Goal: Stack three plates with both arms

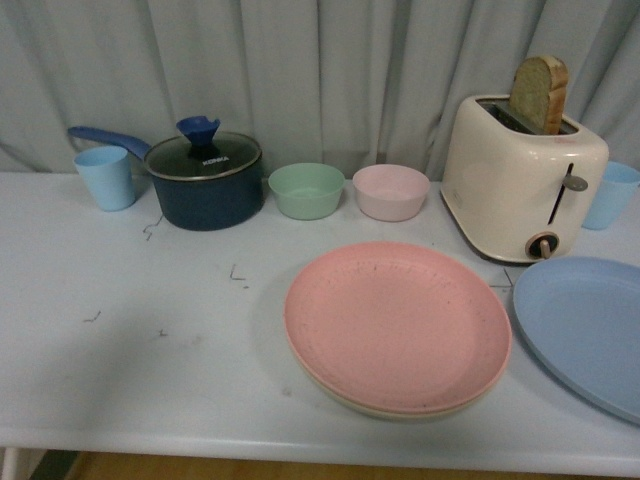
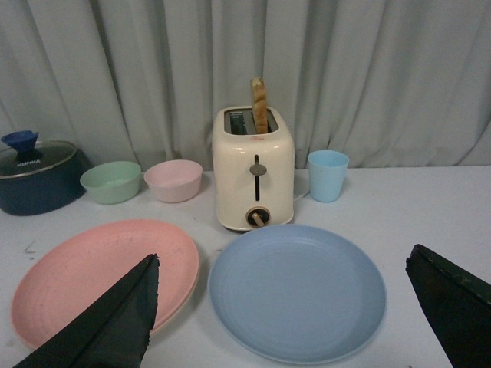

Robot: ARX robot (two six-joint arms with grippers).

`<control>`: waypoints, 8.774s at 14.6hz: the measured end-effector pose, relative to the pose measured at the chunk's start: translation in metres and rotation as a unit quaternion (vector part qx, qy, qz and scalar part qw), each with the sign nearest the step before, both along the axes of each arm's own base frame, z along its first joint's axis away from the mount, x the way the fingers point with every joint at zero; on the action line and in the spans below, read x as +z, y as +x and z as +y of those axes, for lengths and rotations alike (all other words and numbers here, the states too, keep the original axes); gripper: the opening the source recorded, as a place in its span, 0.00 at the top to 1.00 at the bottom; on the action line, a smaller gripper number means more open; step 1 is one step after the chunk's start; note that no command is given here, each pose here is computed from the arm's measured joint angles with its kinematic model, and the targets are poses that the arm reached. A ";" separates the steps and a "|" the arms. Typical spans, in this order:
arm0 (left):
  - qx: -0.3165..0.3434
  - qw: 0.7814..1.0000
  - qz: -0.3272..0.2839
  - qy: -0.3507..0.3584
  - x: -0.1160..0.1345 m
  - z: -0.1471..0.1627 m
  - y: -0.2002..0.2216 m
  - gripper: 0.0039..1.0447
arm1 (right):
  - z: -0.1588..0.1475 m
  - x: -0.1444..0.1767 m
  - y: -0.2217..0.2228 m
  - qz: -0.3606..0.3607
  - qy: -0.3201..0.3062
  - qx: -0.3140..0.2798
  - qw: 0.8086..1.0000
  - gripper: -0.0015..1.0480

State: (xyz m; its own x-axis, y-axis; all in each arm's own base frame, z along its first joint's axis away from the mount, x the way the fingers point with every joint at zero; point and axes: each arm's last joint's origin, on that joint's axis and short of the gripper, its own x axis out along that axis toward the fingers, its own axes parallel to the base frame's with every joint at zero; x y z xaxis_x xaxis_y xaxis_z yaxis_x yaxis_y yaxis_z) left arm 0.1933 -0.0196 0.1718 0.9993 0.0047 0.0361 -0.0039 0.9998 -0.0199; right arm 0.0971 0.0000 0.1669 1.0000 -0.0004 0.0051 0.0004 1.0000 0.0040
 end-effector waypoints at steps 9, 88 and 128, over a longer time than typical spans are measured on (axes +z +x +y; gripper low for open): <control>-0.001 1.000 0.021 0.003 -0.007 0.020 -0.050 0.99 | 0.000 0.000 0.000 0.000 0.000 0.000 1.000 0.06; -0.002 1.000 0.016 0.003 -0.005 0.020 -0.096 0.06 | -0.025 0.015 0.228 0.317 0.178 0.103 0.926 0.97; -0.002 1.000 0.016 0.003 -0.005 0.020 -0.096 0.06 | 0.000 -0.004 0.072 0.007 0.001 0.000 1.000 0.98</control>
